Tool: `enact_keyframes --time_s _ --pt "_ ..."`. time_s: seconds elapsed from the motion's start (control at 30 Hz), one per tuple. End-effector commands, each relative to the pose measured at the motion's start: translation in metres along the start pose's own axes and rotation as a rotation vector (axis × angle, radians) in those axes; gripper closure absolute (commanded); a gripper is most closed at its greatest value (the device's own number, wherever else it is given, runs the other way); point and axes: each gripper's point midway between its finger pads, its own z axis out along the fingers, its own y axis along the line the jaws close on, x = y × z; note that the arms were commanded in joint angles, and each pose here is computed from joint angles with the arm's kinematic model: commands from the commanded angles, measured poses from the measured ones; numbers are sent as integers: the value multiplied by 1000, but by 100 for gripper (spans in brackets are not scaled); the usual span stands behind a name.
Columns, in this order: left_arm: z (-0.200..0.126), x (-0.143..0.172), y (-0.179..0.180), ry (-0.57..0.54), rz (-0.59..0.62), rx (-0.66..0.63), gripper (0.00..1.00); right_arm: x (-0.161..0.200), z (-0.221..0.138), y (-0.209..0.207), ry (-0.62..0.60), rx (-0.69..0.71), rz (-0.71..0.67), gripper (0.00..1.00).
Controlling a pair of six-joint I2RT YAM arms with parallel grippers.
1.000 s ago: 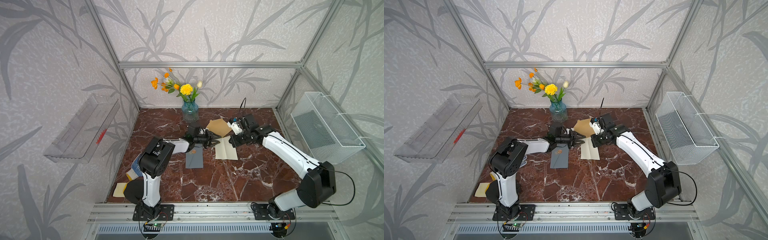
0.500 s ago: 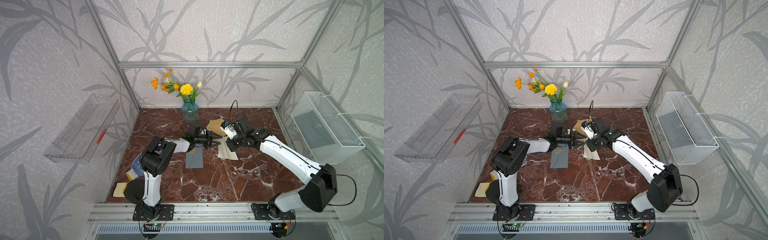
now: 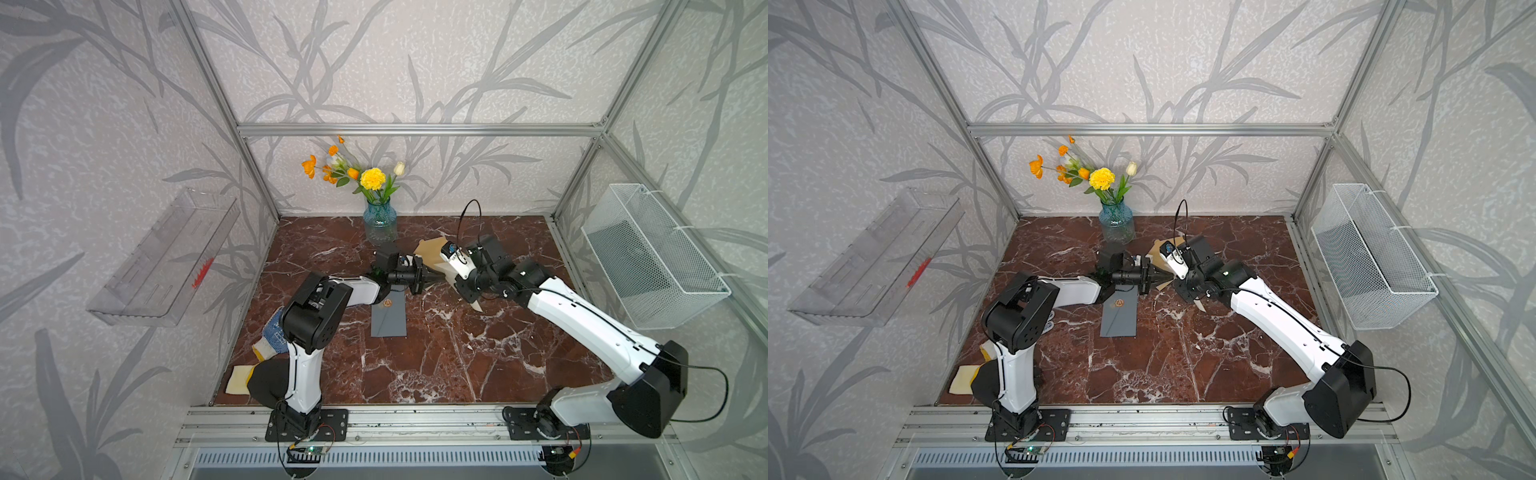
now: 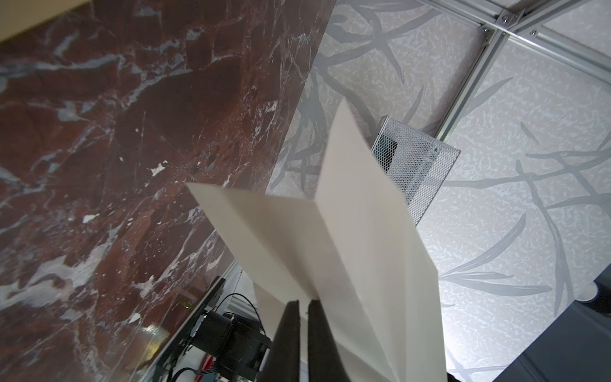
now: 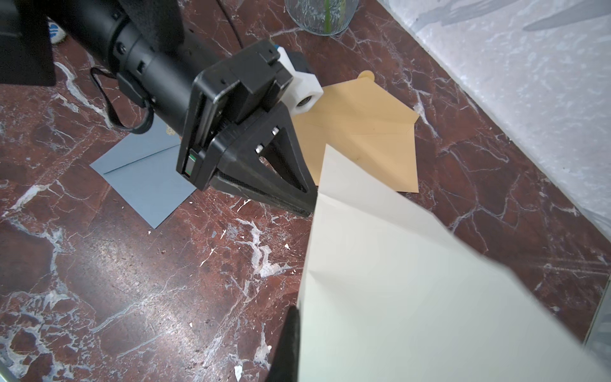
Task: Fold the letter paper in half and place it into the envelope
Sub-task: Fold the letter paper.
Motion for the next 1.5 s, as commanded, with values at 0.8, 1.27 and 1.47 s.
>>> enact_keyframes --time_s 0.8,1.27,1.47 --pt "-27 18 -36 -77 -9 -71 0 16 -4 6 18 57 -68 97" --pt "-7 18 -9 -11 -86 -116 24 2 -6 18 -19 180 -194 97" --pt "-3 16 -6 -10 -102 -87 71 0 -8 20 -27 183 -209 96"
